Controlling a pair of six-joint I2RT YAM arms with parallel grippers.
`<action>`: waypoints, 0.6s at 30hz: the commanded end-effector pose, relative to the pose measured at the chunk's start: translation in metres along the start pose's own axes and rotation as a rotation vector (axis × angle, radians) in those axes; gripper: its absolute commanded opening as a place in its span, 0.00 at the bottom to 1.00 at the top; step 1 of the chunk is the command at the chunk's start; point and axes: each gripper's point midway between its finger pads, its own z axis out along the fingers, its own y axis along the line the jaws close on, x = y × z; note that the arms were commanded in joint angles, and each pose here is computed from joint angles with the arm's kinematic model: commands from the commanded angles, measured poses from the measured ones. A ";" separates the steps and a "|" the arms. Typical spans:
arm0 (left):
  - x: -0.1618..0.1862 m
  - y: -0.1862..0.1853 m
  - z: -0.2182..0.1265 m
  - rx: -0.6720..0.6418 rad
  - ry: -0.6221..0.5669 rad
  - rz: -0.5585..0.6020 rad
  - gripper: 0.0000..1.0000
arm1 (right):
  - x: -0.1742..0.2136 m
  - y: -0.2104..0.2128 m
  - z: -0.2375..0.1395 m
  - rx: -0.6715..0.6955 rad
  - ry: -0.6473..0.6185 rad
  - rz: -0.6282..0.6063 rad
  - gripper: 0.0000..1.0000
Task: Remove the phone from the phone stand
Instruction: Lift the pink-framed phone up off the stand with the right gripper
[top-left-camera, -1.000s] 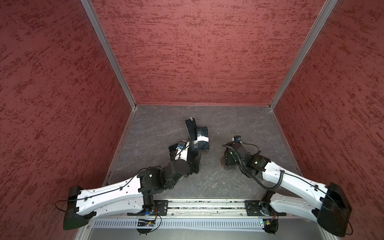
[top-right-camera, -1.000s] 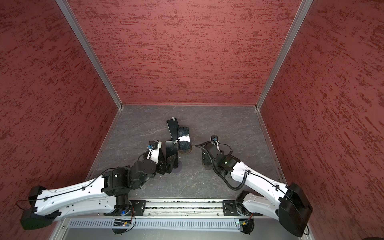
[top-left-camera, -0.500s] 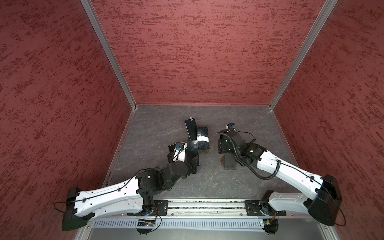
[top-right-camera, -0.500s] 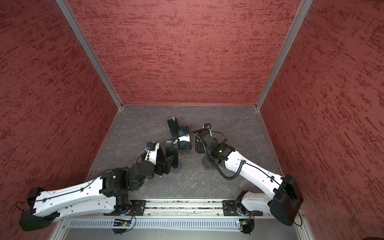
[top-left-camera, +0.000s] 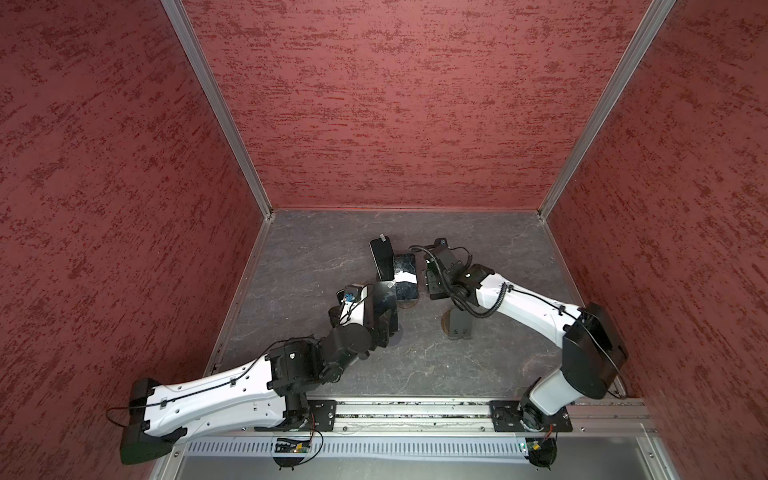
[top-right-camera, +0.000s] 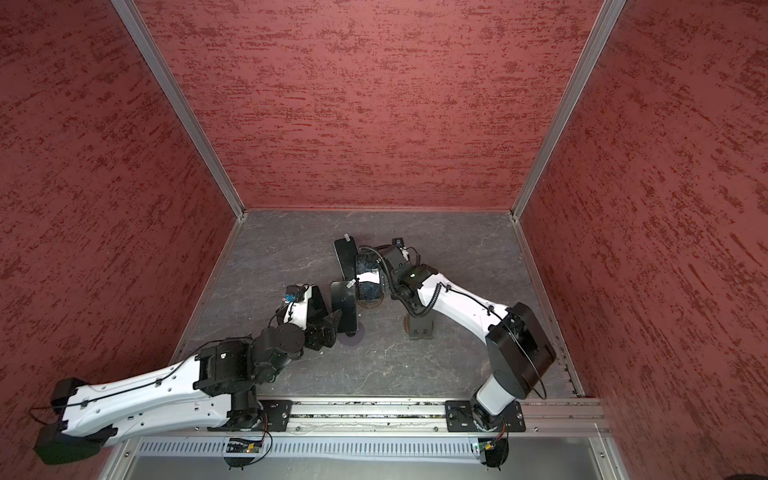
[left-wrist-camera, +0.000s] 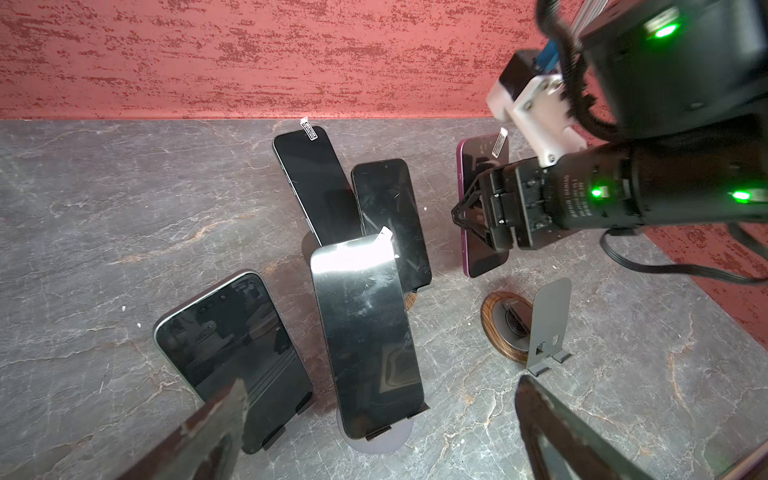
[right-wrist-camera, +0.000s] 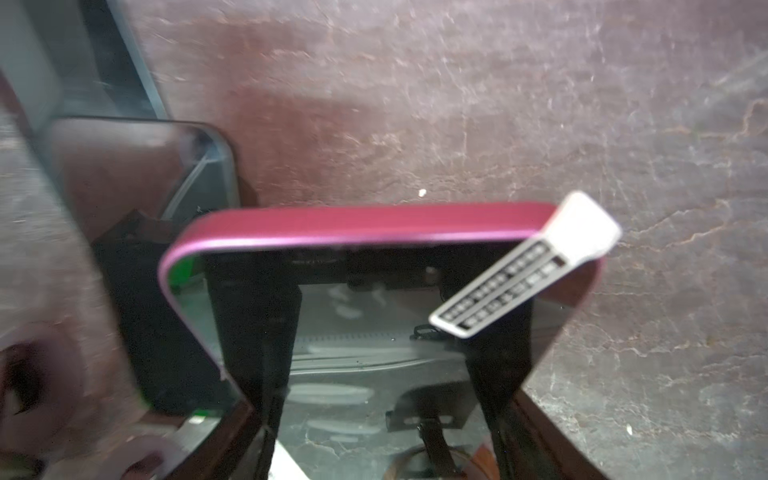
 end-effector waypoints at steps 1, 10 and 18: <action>0.002 0.010 0.001 -0.040 -0.005 0.007 1.00 | -0.021 -0.002 0.006 -0.033 -0.014 0.024 0.51; 0.002 0.015 0.003 -0.060 -0.007 0.008 1.00 | -0.015 -0.012 0.054 -0.069 0.101 0.051 0.52; 0.003 0.016 0.004 -0.062 -0.003 0.005 1.00 | -0.003 -0.015 0.078 -0.053 0.168 0.063 0.52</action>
